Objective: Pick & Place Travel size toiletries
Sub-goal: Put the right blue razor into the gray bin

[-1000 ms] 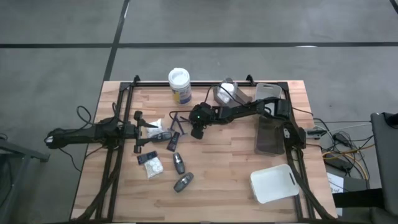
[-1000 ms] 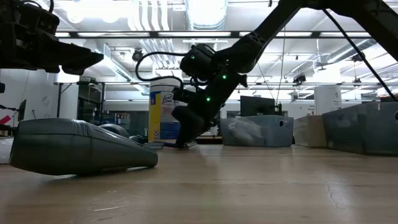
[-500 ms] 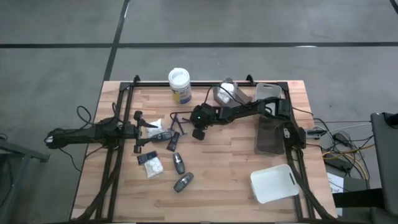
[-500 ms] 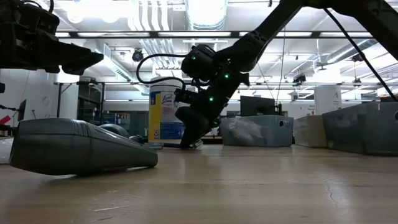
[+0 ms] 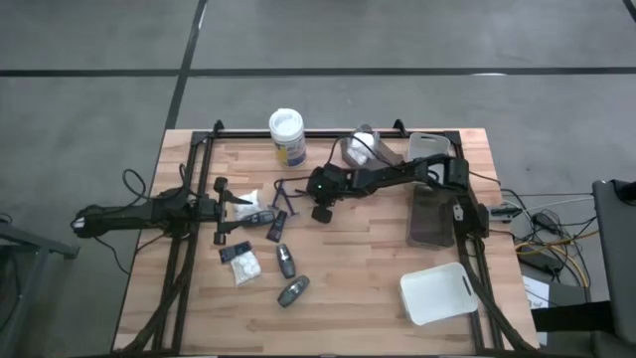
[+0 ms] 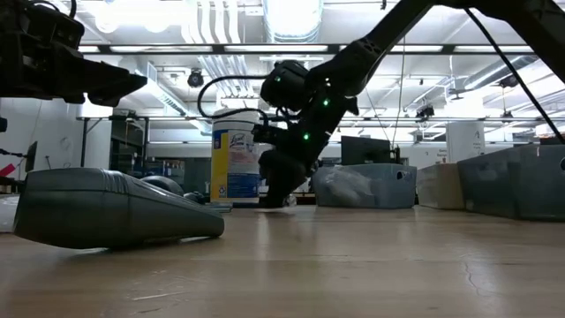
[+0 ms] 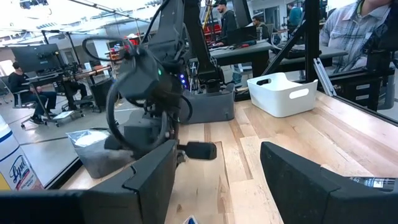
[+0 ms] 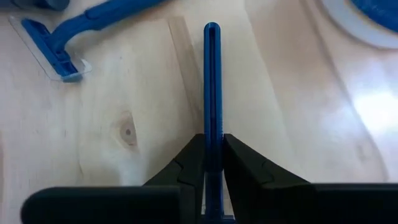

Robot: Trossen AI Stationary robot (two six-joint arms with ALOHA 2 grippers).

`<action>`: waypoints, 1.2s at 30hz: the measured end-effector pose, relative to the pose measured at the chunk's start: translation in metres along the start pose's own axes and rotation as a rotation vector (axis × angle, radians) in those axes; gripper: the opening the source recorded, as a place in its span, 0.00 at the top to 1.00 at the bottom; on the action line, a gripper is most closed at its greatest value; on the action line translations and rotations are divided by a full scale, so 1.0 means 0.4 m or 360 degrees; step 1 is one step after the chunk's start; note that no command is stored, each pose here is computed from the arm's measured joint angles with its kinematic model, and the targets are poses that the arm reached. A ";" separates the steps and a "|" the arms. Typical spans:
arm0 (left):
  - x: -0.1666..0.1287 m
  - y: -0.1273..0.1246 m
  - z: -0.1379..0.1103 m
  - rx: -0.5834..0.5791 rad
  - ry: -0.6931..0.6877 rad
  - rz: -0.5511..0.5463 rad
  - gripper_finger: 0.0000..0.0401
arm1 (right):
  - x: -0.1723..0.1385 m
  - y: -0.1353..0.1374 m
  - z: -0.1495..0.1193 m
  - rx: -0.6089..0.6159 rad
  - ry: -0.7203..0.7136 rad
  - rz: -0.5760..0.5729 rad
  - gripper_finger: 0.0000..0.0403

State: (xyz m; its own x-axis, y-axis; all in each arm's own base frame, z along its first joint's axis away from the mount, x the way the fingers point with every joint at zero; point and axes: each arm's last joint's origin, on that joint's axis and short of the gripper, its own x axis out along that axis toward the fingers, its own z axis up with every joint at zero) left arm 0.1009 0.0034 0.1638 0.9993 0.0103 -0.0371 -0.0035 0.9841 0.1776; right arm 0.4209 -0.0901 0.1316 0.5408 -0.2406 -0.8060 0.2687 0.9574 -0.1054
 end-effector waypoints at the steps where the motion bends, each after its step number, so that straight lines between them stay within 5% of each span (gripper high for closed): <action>1: 0.000 0.000 0.000 0.0000 -0.0001 0.0000 0.41 | -0.010 -0.003 0.004 0.0001 -0.0009 -0.0001 0.90; 20: 0.000 0.000 0.000 0.0000 0.0000 -0.0001 0.41 | -0.306 -0.076 0.016 0.0000 -0.0299 0.0026 0.92; 36: 0.000 0.000 0.000 0.0000 -0.0001 0.0000 0.41 | -0.492 -0.169 -0.127 0.0232 -0.0470 -0.0105 0.91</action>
State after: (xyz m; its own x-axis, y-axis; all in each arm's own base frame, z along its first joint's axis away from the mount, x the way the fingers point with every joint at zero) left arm 0.1010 0.0034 0.1638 0.9993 0.0102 -0.0368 -0.0035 0.9841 0.1776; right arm 0.2557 -0.0995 0.2679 0.7203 -0.3574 -0.5946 0.4106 0.9105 -0.0499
